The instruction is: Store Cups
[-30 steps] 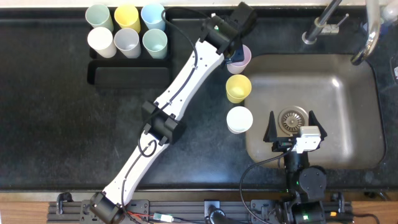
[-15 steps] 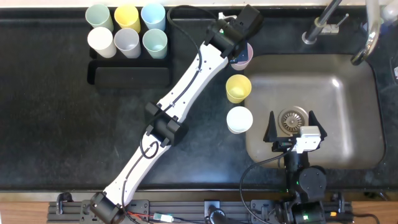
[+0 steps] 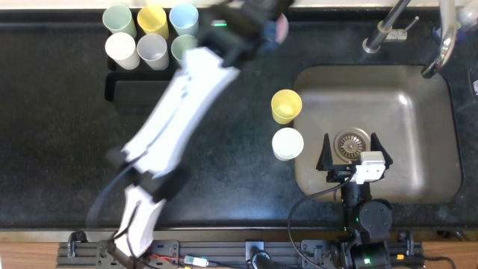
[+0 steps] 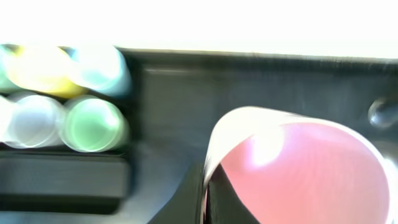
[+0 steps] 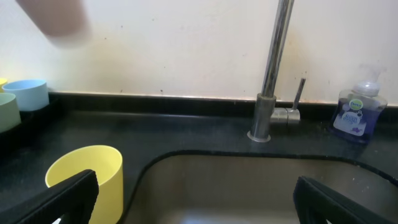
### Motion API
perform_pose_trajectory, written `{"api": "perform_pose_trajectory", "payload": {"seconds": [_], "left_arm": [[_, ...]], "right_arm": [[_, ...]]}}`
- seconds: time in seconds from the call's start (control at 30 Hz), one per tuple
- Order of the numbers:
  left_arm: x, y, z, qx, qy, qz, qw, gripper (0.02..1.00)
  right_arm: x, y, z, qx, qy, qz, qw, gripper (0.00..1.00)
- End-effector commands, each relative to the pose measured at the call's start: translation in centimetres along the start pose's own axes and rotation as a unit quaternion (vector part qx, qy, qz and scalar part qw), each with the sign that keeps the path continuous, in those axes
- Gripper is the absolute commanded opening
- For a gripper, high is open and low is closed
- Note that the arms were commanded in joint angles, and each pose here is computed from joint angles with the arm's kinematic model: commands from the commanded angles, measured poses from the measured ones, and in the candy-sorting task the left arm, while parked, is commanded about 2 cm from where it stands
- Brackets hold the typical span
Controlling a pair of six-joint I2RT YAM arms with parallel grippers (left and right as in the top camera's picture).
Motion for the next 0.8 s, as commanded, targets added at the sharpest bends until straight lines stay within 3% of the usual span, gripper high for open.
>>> {"api": "perform_pose_trajectory", "payload": {"seconds": [0.03,0.33,0.53,0.8], "left_arm": [[-1.1,7.9,-4.4,-0.067,-0.037,-0.017,0.997,0.034],[1.9,24.2,-4.9,-0.082,0.026,-0.086,0.993,0.036],[3.9,29.6,-2.6,-0.087,0.066,-0.086,0.990,0.038],[8.0,33.0,2.2,-0.068,0.109,-0.111,0.986,0.036]], "right_arm": [[0.3,0.0,0.0,-0.001,-0.001,0.000,1.000,0.998],[0.3,0.0,0.0,-0.001,-0.001,0.000,1.000,0.998],[0.3,0.0,0.0,-0.001,-0.001,0.000,1.000,0.998],[0.3,0.0,0.0,-0.001,-0.001,0.000,1.000,0.998]]}}
Point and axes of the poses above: each gripper's point midway between its finger pads, its own z axis out along the fingers, its own y axis along the line the jaws close on, x = y × z, the point moved 10 cm from there along -z, back along the fingers, and after that the axes turned 5 degrees about z, right-handed, at the moved point
